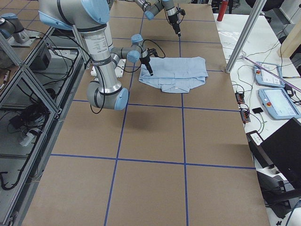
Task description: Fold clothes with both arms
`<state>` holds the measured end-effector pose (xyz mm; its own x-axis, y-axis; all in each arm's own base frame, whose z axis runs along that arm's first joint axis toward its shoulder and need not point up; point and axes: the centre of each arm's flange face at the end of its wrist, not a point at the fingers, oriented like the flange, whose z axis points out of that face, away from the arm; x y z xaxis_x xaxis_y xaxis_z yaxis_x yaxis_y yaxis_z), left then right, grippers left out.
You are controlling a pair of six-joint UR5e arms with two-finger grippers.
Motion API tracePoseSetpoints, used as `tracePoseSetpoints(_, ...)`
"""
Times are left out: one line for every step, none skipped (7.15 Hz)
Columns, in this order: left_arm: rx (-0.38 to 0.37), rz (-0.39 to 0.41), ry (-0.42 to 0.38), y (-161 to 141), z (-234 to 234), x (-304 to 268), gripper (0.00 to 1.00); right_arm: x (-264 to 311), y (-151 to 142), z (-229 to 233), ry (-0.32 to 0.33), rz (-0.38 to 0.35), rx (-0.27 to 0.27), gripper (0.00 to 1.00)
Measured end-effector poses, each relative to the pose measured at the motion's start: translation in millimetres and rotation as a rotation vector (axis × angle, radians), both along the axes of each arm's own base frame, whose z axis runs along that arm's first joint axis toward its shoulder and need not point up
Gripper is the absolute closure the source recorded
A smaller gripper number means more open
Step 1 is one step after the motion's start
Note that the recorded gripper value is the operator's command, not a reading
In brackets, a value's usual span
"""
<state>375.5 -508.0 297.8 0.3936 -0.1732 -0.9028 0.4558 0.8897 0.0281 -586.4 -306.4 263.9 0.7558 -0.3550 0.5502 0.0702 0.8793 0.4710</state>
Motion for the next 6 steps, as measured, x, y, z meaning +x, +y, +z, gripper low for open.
tracePoseSetpoints(-0.001, 0.003, 0.0, 1, 0, 3, 0.0, 0, 0, 4, 0.01, -0.006, 0.004, 0.01)
tracePoseSetpoints(-0.002, 0.007, 0.001, 3, -1, 6, 0.0, 0, 0, 7, 0.018, -0.013, 0.012, 0.01)
tracePoseSetpoints(-0.001, 0.012, 0.003, 4, -2, 8, 0.0, 0, -1, 10, 0.029, -0.02, 0.017, 0.01)
tracePoseSetpoints(-0.001, 0.015, 0.002, 4, -2, 10, 0.0, 2, -3, 14, 0.037, -0.02, 0.019, 0.01)
tracePoseSetpoints(-0.003, 0.017, 0.0, 4, 0, 12, 0.0, 5, -6, 18, 0.044, -0.016, 0.018, 0.01)
tracePoseSetpoints(-0.005, 0.019, -0.001, 4, 1, 14, 0.0, 9, -9, 22, 0.05, -0.01, 0.016, 0.01)
